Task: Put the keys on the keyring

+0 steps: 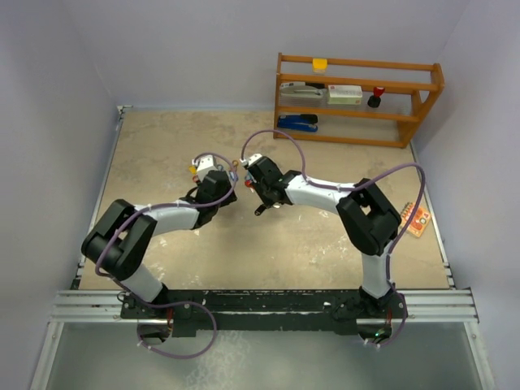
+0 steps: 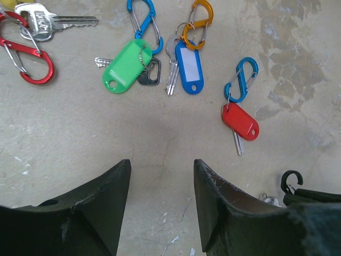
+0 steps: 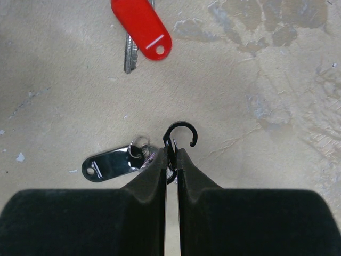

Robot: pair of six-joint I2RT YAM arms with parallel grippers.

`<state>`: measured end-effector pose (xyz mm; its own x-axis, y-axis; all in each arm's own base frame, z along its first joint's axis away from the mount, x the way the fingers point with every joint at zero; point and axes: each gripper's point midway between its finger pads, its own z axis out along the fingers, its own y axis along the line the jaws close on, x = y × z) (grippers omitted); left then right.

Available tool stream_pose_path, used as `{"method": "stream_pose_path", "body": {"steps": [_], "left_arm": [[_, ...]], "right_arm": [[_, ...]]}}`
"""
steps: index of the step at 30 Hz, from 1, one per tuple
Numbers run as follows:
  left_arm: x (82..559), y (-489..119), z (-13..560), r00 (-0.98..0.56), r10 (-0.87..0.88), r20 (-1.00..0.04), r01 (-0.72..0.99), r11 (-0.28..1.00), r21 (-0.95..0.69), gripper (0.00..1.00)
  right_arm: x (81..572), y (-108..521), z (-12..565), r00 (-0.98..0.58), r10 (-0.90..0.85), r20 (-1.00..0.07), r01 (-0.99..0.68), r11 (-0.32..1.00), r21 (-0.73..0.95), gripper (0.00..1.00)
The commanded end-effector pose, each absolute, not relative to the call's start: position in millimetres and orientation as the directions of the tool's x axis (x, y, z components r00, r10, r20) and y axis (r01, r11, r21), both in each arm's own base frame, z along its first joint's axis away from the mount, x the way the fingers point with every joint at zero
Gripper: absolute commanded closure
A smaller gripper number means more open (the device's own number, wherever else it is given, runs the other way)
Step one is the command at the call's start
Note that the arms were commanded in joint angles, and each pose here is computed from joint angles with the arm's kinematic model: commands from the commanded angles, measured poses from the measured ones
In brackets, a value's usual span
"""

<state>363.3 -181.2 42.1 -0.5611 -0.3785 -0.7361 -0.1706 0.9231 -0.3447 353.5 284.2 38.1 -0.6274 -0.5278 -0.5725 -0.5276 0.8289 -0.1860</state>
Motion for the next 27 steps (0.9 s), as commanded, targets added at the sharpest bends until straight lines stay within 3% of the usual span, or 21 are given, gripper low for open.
{"method": "stream_pose_path", "body": {"steps": [1, 27], "left_arm": [[370, -172, 65, -0.485, -0.445, -0.752, -0.202, 0.894, -0.399, 0.51], [367, -137, 75, -0.404, -0.513, -0.757, -0.28, 0.858, -0.431, 0.5]], "right_arm": [[364, 291, 56, -0.589, -0.539, -0.603, -0.519, 0.824, -0.229, 1.0], [371, 304, 45, -0.576, -0.555, -0.6, -0.528, 0.813, -0.245, 1.0]]}}
